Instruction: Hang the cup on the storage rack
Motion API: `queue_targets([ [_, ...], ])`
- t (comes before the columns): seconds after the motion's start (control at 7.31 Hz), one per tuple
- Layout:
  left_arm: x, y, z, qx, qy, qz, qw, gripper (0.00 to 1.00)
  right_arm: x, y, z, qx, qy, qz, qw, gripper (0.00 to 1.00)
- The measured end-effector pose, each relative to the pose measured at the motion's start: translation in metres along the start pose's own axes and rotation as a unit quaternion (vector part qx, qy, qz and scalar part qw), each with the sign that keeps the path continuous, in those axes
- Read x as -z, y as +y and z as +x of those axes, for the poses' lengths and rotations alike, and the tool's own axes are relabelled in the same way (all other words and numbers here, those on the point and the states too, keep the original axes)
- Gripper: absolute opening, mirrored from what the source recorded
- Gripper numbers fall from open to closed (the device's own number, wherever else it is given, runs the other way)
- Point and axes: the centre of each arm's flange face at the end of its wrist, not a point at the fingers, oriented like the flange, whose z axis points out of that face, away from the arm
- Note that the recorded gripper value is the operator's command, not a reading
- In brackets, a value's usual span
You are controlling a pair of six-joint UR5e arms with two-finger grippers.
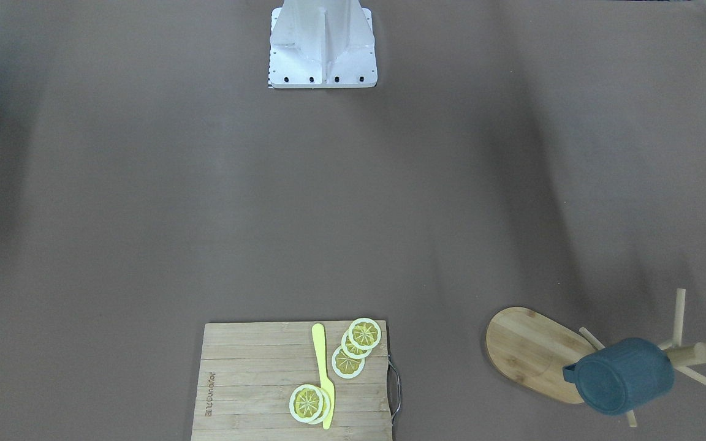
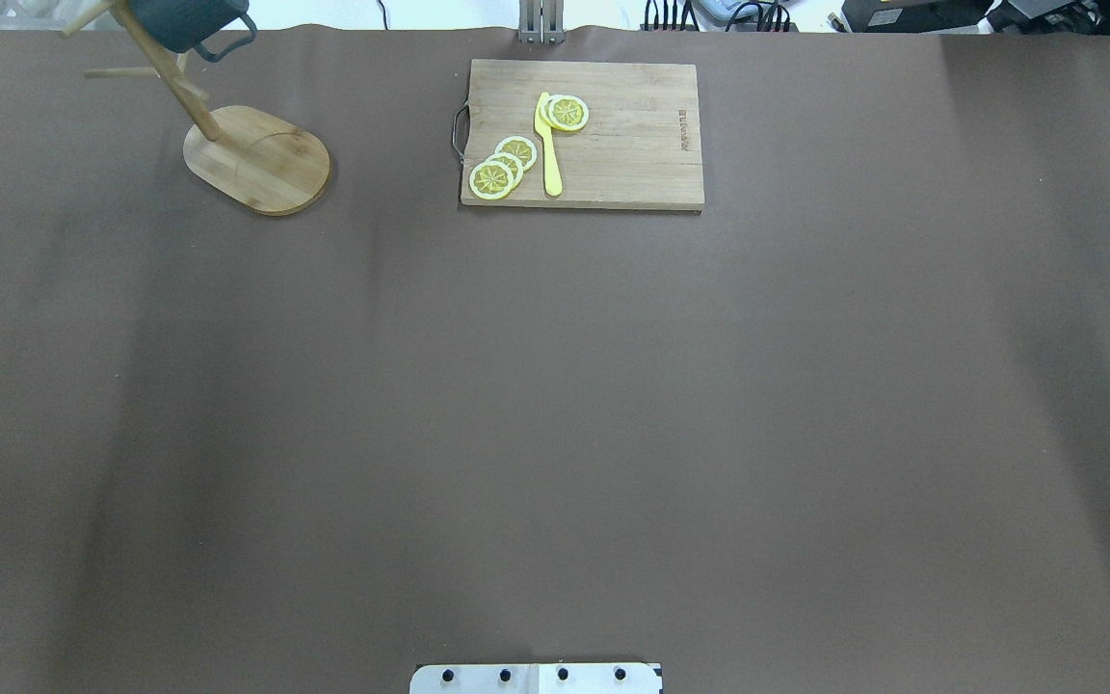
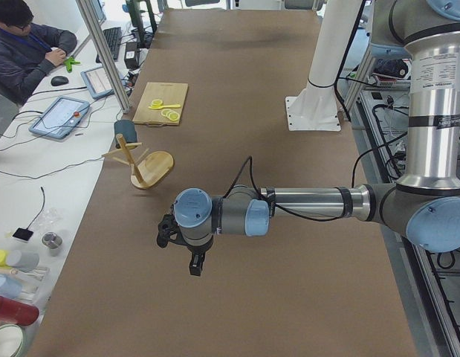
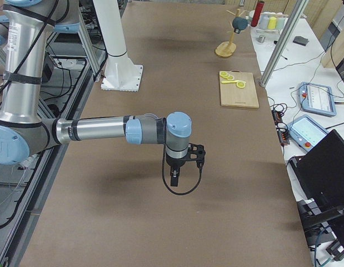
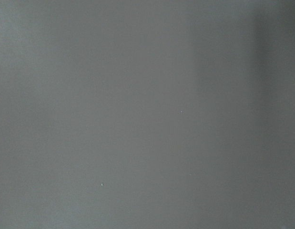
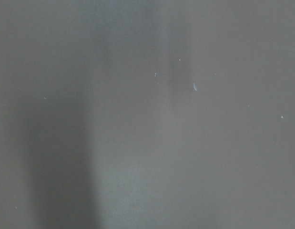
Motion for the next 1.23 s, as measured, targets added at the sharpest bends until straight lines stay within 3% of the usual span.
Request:
queue_targets([
  [0.82,0.015,0.023,0.011,-0.009,-0.008,0.016,0.9998,0.99,0.001,0.000,-0.002,0.000,-0.006,0.000,1.0000,1.00],
  [1.23,0.018,0.024,0.015,-0.015,-0.009,0.021,0.9996,0.99,0.003,0.005,-0.010,0.004,-0.044,-0.001,0.9990,1.00],
])
